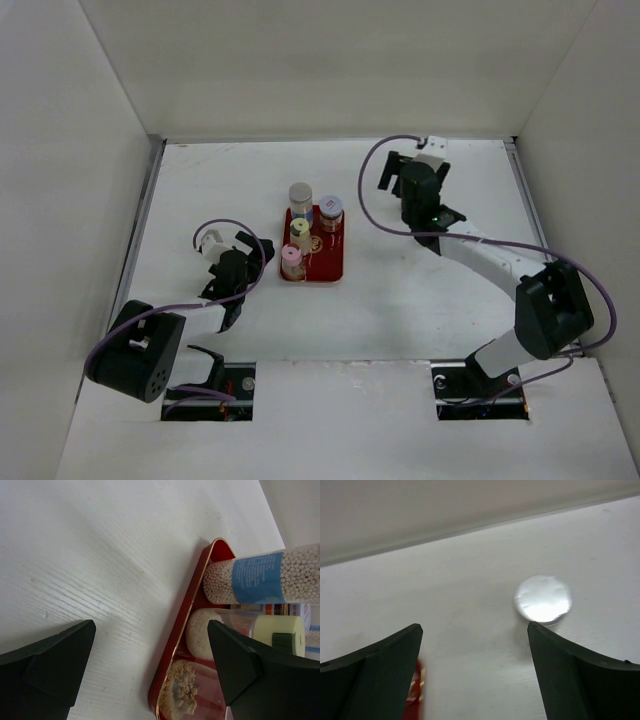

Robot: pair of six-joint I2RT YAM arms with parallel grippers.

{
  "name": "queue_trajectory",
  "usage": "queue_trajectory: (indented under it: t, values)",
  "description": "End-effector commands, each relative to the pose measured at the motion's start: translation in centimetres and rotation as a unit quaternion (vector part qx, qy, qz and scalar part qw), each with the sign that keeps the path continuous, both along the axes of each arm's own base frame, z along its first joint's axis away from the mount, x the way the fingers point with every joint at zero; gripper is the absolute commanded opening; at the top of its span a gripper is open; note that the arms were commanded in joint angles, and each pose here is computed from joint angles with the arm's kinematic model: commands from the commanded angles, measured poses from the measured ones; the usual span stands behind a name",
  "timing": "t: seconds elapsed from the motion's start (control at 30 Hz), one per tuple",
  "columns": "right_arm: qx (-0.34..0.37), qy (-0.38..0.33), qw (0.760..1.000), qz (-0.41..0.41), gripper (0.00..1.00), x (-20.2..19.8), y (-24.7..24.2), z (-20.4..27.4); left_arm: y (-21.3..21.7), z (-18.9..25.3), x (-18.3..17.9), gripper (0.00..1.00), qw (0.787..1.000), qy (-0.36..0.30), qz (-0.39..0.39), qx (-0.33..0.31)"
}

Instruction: Organize the condiment bottles

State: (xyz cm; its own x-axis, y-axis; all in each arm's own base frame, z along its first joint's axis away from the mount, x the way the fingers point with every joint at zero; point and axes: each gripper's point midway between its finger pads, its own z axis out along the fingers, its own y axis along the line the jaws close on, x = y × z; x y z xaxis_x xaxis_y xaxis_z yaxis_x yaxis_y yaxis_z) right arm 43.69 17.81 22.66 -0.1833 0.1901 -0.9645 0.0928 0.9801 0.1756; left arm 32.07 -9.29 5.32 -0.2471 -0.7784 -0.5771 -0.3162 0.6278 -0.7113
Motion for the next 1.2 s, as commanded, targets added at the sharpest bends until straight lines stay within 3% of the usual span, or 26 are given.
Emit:
queue_trajectory:
  t: [0.0, 0.13, 0.37, 0.47, 0.6, 0.8, 0.87, 0.97, 1.03, 1.17]
  values:
    - [-0.038, 0.007, 0.996, -0.083, 0.94, 0.7, -6.8, 1.0, -0.2, 0.3, 0.4, 1.00, 1.000, -0.002, -0.003, -0.001]
    - [-0.053, 0.044, 0.992, -0.107, 0.99, 2.9, -10.0, -1.3, -0.2, 0.2, 0.3, 1.00, 1.000, -0.001, -0.003, -0.001]
    - [-0.027, 0.055, 0.997, -0.053, 1.00, 6.5, -8.1, -2.3, -0.3, -0.2, 0.3, 1.00, 1.000, 0.003, -0.005, 0.002]
    - [-0.033, 0.068, 0.996, -0.046, 0.95, 7.5, -7.8, -3.2, -0.6, -0.3, 0.6, 1.00, 1.000, 0.004, -0.010, 0.000]
    - [-0.031, 0.076, 0.996, -0.045, 0.77, 8.0, -7.5, -3.8, -0.5, -0.4, 0.4, 1.00, 1.000, 0.005, -0.011, -0.002]
    - [-0.032, 0.095, 0.994, -0.051, 0.84, 7.3, -7.8, -5.1, -0.5, -0.4, 0.4, 1.00, 1.000, 0.004, -0.012, -0.003]
    - [-0.032, 0.102, 0.993, -0.051, 0.78, 7.2, -7.8, -5.6, -0.5, -0.2, 0.4, 1.00, 1.000, 0.000, -0.012, -0.004]
    - [-0.025, 0.084, 0.995, -0.049, 0.54, 6.9, -7.5, -4.4, -0.6, 0.1, 0.5, 1.00, 1.000, -0.003, -0.012, -0.005]
    - [-0.011, 0.053, 0.998, -0.031, 0.49, 6.2, -6.1, -2.2, -0.5, 0.1, 0.4, 1.00, 1.000, -0.005, -0.011, -0.005]
    - [0.016, -0.026, 0.999, 0.025, 0.49, 2.5, -2.2, 3.6, -0.5, 0.5, 0.6, 1.00, 1.000, -0.009, -0.009, -0.006]
